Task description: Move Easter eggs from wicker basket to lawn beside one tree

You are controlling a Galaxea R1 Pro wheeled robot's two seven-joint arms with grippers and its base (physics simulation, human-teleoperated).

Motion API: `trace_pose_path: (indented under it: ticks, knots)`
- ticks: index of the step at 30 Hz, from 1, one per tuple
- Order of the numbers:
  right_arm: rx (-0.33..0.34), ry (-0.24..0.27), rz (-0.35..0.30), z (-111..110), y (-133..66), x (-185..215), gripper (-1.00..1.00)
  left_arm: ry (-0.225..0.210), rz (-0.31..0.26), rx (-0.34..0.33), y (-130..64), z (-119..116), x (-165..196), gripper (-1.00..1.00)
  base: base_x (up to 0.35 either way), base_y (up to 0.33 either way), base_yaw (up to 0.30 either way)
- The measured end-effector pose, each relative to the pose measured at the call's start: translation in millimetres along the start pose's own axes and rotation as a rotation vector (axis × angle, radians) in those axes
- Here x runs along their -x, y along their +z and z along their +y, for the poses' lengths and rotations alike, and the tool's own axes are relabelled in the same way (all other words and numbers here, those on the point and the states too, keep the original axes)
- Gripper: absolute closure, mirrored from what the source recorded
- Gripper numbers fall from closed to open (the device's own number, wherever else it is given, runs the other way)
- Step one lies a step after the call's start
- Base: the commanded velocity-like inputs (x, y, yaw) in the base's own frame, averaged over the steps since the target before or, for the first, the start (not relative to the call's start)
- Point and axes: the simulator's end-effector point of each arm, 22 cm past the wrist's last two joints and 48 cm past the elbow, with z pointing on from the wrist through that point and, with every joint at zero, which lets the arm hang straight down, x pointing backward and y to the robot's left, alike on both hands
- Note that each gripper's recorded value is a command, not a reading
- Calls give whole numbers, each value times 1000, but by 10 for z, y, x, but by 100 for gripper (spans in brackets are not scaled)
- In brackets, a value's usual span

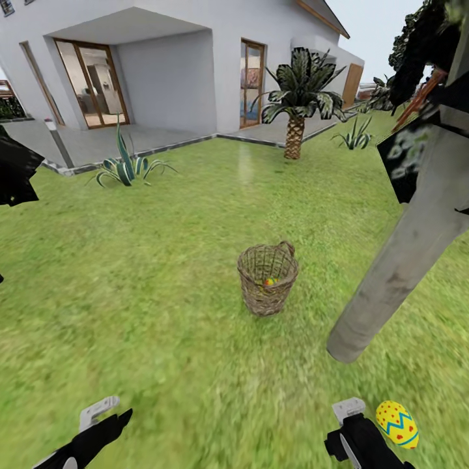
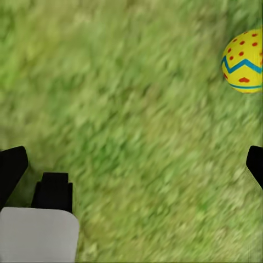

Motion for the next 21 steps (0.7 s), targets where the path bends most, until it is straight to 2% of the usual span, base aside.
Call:
trace_pose_path:
  ticks: [10, 13, 21]
  knots:
    - [-4, 22, -4, -118, -195, 60, -100, -1, 1, 0, -149, -46, 109, -100, 246, 255, -1]
    - [-7, 39, -6, -177, -255, 84, -100, -1, 2, 1, -191, -60, 140, -100, 162, 290, -216]
    - [-11, 44, -8, -257, -404, 119, -100, -2, 4, -1, -307, -107, 216, -100, 122, 306, -289]
